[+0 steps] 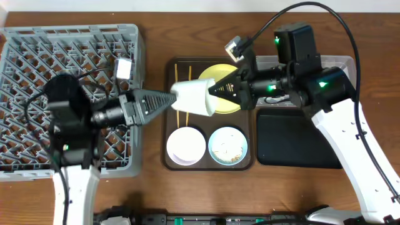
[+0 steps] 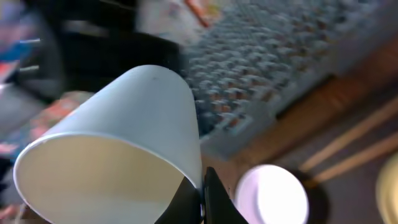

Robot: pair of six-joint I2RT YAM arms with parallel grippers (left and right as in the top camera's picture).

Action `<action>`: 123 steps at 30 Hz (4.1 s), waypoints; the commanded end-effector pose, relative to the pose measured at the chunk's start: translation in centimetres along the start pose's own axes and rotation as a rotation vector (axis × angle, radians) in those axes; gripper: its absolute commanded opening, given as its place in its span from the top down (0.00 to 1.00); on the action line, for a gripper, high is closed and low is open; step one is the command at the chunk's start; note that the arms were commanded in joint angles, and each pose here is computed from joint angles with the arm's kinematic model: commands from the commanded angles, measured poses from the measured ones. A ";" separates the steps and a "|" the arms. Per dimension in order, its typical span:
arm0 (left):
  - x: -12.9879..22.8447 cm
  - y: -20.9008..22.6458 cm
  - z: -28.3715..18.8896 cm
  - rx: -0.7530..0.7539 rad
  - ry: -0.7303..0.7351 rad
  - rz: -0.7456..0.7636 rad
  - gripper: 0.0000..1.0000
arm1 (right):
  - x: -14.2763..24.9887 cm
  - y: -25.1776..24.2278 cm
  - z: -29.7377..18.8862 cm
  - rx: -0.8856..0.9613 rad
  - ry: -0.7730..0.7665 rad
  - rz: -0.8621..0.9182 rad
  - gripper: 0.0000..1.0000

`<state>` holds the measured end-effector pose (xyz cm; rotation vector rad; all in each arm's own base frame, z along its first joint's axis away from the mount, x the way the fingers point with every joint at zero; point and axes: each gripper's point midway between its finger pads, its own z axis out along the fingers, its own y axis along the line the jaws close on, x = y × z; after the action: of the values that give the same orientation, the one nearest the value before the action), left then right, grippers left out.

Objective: Sort waste into correct bins and load items into the dishwasher
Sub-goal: 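Pass the white cup from right gripper to left gripper, then lower the cup into the dish rack with left gripper and release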

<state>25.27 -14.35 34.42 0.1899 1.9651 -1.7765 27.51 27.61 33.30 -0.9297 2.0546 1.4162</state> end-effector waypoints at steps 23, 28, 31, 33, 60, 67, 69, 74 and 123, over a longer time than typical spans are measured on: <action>3.9 -4.8 0.7 0.108 0.141 0.033 0.27 | -0.4 3.9 3.5 -0.050 0.015 -0.135 0.99; 3.9 -4.8 0.7 0.108 0.141 0.033 0.27 | -0.5 3.3 3.0 -0.035 0.010 -0.116 0.99; 3.9 -4.8 0.7 0.109 0.141 0.038 0.32 | -0.2 3.2 3.0 -0.031 0.019 -0.101 0.99; 3.9 -4.8 0.7 0.108 0.140 0.038 0.36 | -0.1 3.1 2.9 -0.030 0.024 -0.093 0.96; -2.4 -1.3 -2.1 -0.081 -0.167 0.183 0.58 | 0.1 -0.6 -3.4 0.170 -0.036 0.020 0.59; -5.3 2.7 -3.6 -0.284 -0.369 0.088 0.60 | 0.2 -0.6 -3.4 0.170 -0.033 0.026 0.58; -5.5 5.2 -4.6 -0.403 -0.426 0.041 0.60 | 0.4 -0.6 -3.4 0.170 -0.028 0.033 0.58; -3.2 11.9 -8.3 -0.774 -0.460 -0.062 0.60 | 0.6 -0.6 -3.4 0.170 -0.021 0.044 0.58; 8.0 19.8 -18.1 -1.538 -0.118 -0.441 0.11 | 1.8 -0.6 -3.4 0.170 0.016 0.074 0.56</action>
<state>20.73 4.21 11.81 -0.8893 2.8129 -0.0013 26.98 23.95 32.41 -0.7863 2.2260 1.2563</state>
